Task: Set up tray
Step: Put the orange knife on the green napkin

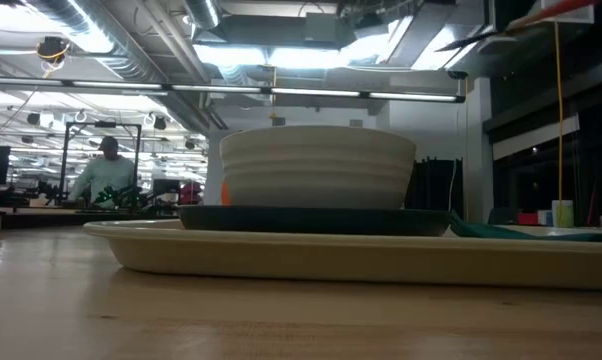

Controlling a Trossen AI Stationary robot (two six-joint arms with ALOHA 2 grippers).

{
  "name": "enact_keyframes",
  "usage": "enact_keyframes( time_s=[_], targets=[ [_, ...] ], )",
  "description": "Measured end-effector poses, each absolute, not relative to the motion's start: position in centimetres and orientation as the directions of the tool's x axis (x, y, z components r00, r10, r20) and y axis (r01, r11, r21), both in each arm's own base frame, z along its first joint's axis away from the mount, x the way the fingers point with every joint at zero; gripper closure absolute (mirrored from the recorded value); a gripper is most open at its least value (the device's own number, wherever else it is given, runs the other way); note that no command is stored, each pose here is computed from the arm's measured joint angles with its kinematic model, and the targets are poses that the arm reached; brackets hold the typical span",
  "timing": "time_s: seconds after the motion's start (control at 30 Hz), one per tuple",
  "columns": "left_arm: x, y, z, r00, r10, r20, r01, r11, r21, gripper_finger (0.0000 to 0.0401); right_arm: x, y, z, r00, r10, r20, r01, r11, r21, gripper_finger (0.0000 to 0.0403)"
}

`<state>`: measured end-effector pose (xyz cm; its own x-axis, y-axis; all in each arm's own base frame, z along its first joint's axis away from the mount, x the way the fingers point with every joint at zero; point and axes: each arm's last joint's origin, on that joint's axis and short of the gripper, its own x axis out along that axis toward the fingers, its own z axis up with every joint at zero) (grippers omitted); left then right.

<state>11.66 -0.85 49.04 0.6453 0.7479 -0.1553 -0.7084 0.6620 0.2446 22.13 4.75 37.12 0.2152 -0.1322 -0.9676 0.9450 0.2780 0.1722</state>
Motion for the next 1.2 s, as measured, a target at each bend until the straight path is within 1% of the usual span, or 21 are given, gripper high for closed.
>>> enact_keyframes(
  time_s=[0.13,0.2,0.4,0.47,0.67,0.83,0.97,1.03,1.2],
  targets=[
    [11.4,-0.9,48.7,0.701,0.684,-0.204,-0.621,0.725,0.297,0.0299,22.7,6.5,34.1,0.122,-0.139,-0.983,0.981,0.166,0.098,0.0379],
    [11.2,-0.9,48.4,0.707,0.67,-0.226,-0.597,0.737,0.317,0.0299,23.1,7.5,32.2,0.091,-0.111,-0.99,0.99,0.118,0.078,0.0379],
    [11.1,-0.9,48.1,0.719,0.645,-0.26,-0.542,0.754,0.372,0.0299,24.3,9.3,26.7,0.059,-0.036,-0.998,0.998,0.037,0.057,0.0379],
    [11.1,-0.9,48.1,0.719,0.645,-0.26,-0.538,0.753,0.379,0.0299,24.4,9.4,25.3,0.037,-0.038,-0.999,0.999,0.015,0.036,0.0379],
    [11.1,-0.9,48.1,0.721,0.641,-0.262,-0.535,0.756,0.377,0.0299,23.7,9.2,22.1,-0.018,-0.038,-0.999,1.0,0.011,-0.019,0.0379],
    [11.1,-0.9,48.1,0.724,0.638,-0.263,-0.532,0.759,0.376,0.0299,23.2,8.8,20.7,-0.05,-0.043,-0.998,0.999,0.005,-0.05,0.0379],
    [11.1,-0.9,48.1,0.724,0.638,-0.263,-0.533,0.758,0.376,0.0299,23.2,8.6,19.5,-0.035,-0.008,-0.999,0.999,0.0,-0.035,0.0379],
    [11.1,-0.9,48.1,0.723,0.638,-0.263,-0.533,0.758,0.376,0.0299,23.1,8.4,18.8,-0.027,-0.005,-1.0,1.0,0.01,-0.027,0.0379],
    [11.1,-0.9,48.1,0.723,0.639,-0.262,-0.533,0.758,0.375,0.0299,22.6,7.9,17.7,-0.042,-0.009,-0.999,0.999,-0.001,-0.042,0.0379]
  ],
)
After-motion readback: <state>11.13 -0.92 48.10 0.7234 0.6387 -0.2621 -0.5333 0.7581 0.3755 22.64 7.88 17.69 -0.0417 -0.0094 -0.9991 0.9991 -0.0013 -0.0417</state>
